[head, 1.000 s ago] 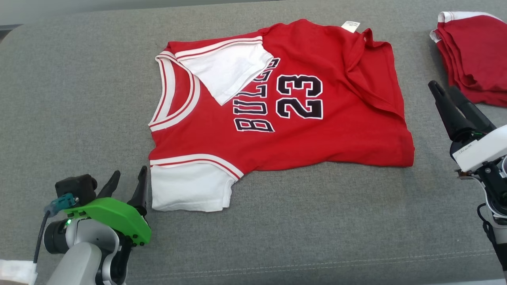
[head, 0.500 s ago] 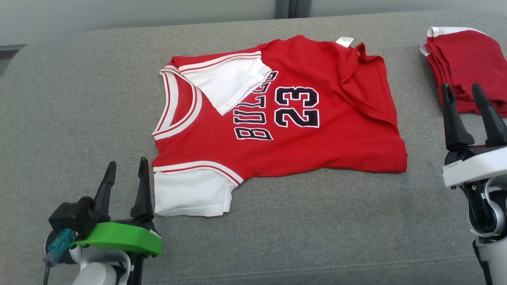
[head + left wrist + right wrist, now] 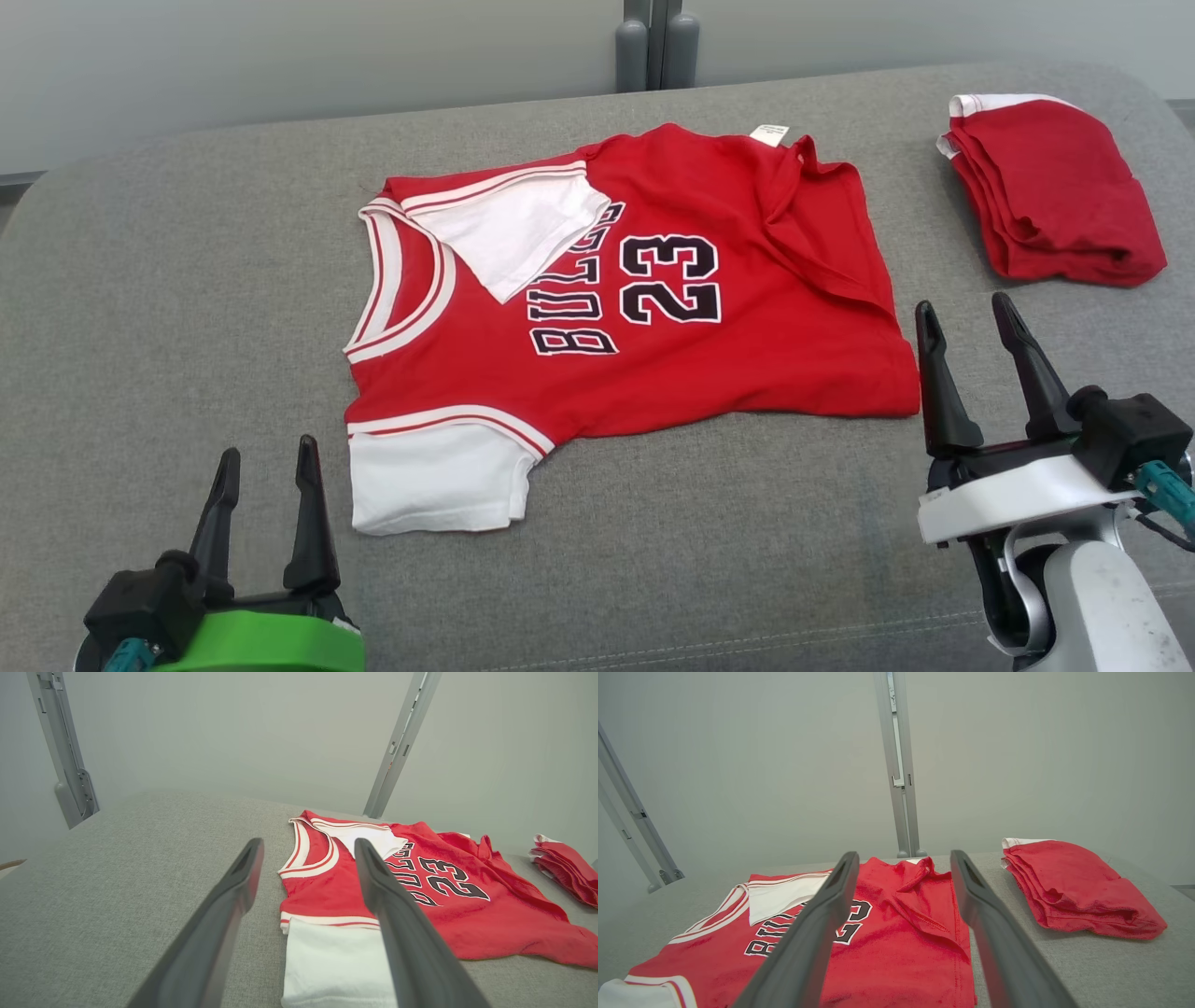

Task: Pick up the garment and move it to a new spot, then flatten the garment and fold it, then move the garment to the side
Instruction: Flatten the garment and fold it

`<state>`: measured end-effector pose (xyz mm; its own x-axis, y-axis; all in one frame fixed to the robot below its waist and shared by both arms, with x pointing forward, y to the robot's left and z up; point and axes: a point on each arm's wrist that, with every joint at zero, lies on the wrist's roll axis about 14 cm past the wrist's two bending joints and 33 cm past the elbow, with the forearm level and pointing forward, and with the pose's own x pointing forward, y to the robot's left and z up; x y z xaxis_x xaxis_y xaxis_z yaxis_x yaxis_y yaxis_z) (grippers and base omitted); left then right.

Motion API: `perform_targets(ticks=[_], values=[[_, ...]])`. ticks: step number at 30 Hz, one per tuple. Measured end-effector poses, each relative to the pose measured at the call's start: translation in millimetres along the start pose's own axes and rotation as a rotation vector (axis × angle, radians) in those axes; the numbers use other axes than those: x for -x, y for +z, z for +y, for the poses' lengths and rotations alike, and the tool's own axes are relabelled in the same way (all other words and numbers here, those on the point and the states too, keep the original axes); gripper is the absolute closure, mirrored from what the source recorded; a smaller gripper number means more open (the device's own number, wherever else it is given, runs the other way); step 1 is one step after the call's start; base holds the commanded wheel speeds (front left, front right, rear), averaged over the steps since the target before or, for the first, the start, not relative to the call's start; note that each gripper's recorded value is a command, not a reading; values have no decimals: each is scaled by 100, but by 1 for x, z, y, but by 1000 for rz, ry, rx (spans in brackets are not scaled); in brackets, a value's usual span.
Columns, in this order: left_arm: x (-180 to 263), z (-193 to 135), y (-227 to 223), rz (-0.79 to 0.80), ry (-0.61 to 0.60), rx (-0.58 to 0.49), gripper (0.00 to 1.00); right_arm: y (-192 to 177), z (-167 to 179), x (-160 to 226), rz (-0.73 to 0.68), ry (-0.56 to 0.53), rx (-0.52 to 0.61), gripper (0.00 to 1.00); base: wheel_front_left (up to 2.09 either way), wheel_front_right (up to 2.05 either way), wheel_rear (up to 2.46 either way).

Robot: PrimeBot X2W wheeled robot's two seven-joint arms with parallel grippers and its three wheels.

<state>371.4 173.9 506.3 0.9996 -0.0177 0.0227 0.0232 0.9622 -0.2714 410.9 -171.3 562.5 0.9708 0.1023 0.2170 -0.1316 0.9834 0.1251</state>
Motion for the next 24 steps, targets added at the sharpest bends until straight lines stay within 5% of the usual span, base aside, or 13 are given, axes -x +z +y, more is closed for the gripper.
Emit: perform_targets(ticks=[24], values=[[48, 12, 4, -26, 38, 0, 0, -20, 22, 44, 49, 27, 5, 0, 0, 0, 0]])
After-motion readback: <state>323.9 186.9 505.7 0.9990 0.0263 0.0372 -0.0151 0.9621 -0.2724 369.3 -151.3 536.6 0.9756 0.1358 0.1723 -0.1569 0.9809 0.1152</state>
